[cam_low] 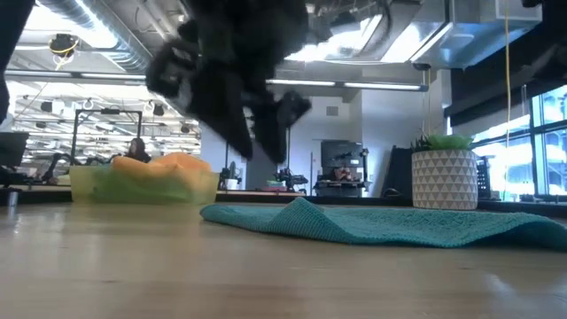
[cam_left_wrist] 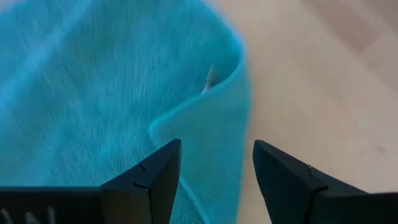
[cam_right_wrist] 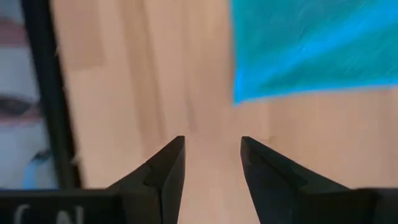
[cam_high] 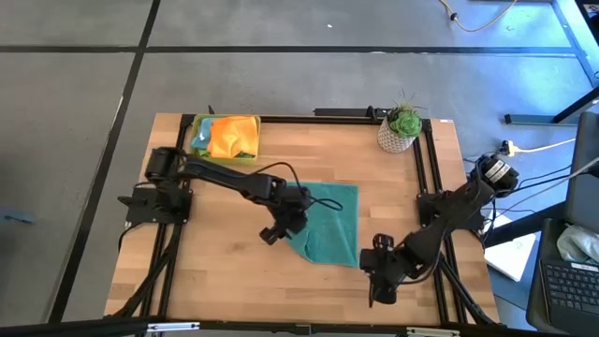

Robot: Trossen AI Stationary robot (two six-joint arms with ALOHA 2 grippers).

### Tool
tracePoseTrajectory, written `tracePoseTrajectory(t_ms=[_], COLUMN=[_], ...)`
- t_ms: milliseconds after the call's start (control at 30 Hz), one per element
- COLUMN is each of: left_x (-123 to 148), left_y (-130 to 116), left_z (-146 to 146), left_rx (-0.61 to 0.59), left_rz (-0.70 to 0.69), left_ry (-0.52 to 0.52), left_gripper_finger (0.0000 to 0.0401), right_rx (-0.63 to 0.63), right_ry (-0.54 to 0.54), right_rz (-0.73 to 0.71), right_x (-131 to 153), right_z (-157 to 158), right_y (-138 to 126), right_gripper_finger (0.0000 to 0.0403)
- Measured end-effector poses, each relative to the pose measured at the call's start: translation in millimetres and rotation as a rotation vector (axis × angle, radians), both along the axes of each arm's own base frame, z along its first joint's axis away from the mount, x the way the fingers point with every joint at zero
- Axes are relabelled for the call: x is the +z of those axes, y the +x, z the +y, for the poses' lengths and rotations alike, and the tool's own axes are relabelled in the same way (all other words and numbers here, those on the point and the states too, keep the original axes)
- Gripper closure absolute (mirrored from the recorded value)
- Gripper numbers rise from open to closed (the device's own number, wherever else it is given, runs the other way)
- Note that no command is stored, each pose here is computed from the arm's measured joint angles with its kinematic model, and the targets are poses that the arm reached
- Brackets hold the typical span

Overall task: Fold microfiber towels
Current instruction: Fold the blue towel

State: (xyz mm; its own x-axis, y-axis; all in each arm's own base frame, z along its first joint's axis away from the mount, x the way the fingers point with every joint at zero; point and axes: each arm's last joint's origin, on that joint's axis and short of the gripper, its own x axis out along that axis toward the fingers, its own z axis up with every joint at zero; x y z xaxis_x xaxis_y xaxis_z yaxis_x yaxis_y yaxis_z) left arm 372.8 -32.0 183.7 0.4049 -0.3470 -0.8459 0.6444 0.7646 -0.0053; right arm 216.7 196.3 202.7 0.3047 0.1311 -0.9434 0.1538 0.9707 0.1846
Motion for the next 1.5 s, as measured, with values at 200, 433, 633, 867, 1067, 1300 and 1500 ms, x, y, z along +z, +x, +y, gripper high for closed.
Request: tracePoseTrajectory(t_ms=[200, 433, 633, 867, 1067, 1300, 1500], left_x=[-21, -32, -38, -37, -53, -58, -56], left_y=[9, 16, 17, 19, 20, 24, 24], left_z=[10, 15, 17, 19, 14, 12, 12], left_rx=[0.095, 0.136, 0.211, 0.247, 0.249, 0.346, 0.400], left_rz=[0.043, 0.038, 0.072, 0.072, 0.133, 0.142, 0.150], left_ry=[0.000, -0.051, -0.042, -0.092, -0.139, -0.138, -0.163], left_gripper_finger=[0.0209, 0.0209, 0.0209, 0.0209, 0.0209, 0.0209, 0.0209], right_rx=[-0.051, -0.001, -0.121, -0.148, -0.155, -0.158, -0.166], right_ry=[-0.098, -0.089, -0.147, -0.165, -0.165, -0.161, -0.193], right_rz=[-0.116, -0.123, -0.009, -0.007, -0.042, -0.046, -0.062], right_x=[-11, -47, -58, -58, -57, -57, -57], right_z=[4, 22, 12, 10, 11, 11, 10], right_y=[11, 28, 23, 22, 24, 25, 25], right_gripper_finger=[0.0245, 0.0245, 0.0245, 0.0245, 0.0245, 0.0245, 0.0245])
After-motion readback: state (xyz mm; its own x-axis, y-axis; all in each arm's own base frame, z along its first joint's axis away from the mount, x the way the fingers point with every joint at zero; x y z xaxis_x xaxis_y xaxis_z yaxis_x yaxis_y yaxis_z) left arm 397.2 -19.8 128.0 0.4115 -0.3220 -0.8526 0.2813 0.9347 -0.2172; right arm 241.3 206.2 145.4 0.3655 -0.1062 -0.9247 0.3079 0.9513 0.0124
